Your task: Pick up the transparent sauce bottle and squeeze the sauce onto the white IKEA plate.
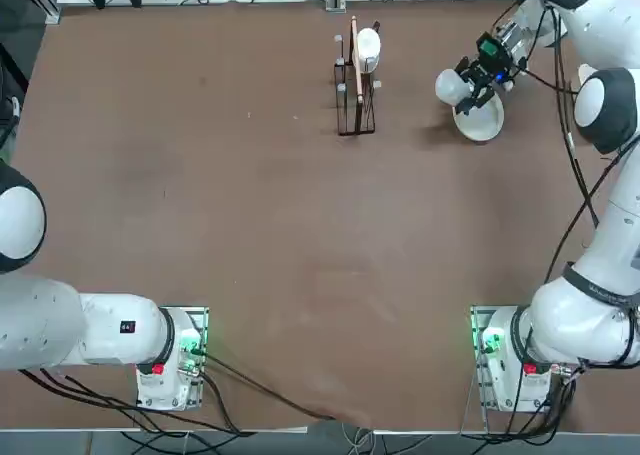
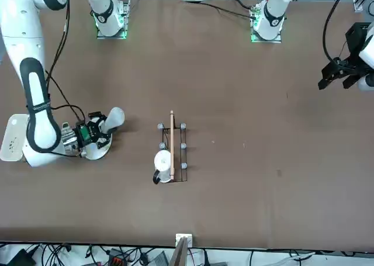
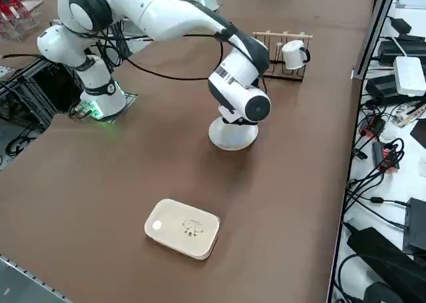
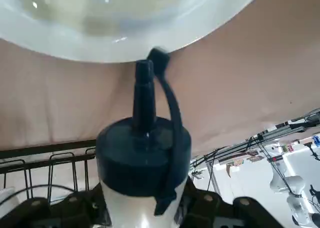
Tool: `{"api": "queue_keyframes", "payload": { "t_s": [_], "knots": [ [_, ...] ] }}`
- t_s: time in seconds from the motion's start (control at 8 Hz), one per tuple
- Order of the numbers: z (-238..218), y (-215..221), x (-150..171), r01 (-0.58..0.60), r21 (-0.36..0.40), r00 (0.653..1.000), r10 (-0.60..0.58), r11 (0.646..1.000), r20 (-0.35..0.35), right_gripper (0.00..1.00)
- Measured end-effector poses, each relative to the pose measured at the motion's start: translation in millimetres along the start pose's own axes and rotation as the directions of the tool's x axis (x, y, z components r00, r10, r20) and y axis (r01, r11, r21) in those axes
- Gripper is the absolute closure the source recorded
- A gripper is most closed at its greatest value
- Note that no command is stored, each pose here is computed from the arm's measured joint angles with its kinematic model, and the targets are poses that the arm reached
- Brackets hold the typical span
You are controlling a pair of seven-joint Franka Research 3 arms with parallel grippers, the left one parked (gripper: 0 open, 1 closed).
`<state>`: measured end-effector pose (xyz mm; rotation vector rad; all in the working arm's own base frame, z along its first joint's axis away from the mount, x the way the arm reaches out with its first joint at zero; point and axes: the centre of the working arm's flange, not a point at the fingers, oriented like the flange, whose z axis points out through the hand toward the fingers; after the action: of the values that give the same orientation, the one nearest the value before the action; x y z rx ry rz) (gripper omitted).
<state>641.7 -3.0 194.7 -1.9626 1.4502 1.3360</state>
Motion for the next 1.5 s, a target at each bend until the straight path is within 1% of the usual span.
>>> {"api": "queue_keyframes", "payload": {
  "t_s": [0.38,0.62,0.75,0.88,1.0,1.12,1.25,1.38,1.5],
  "knots": [
    [-7.5,15.2,2.7,-0.020,-0.004,0.999,0.020,1.000,-0.042,0.55],
    [-12.0,17.1,-5.1,-0.019,-0.010,0.997,0.019,1.000,-0.079,0.55],
    [-17.1,16.6,-17.4,-0.031,-0.016,0.990,0.028,0.999,-0.136,0.55],
    [-21.9,14.6,-32.8,-0.056,-0.012,0.976,0.052,0.998,-0.211,0.55],
    [-19.2,8.4,-50.2,-0.084,-0.005,0.954,0.079,0.996,-0.289,0.55],
    [-6.2,-1.5,-66.1,-0.109,0.007,0.918,0.104,0.994,-0.384,0.55],
    [9.8,-9.7,-77.1,-0.119,0.021,0.874,0.114,0.993,-0.473,0.55],
    [19.1,-12.9,-82.9,-0.115,0.034,0.830,0.115,0.993,-0.546,0.55],
    [17.9,-12.6,-86.0,-0.120,0.053,0.779,0.127,0.991,-0.614,0.55]
  ]
}}
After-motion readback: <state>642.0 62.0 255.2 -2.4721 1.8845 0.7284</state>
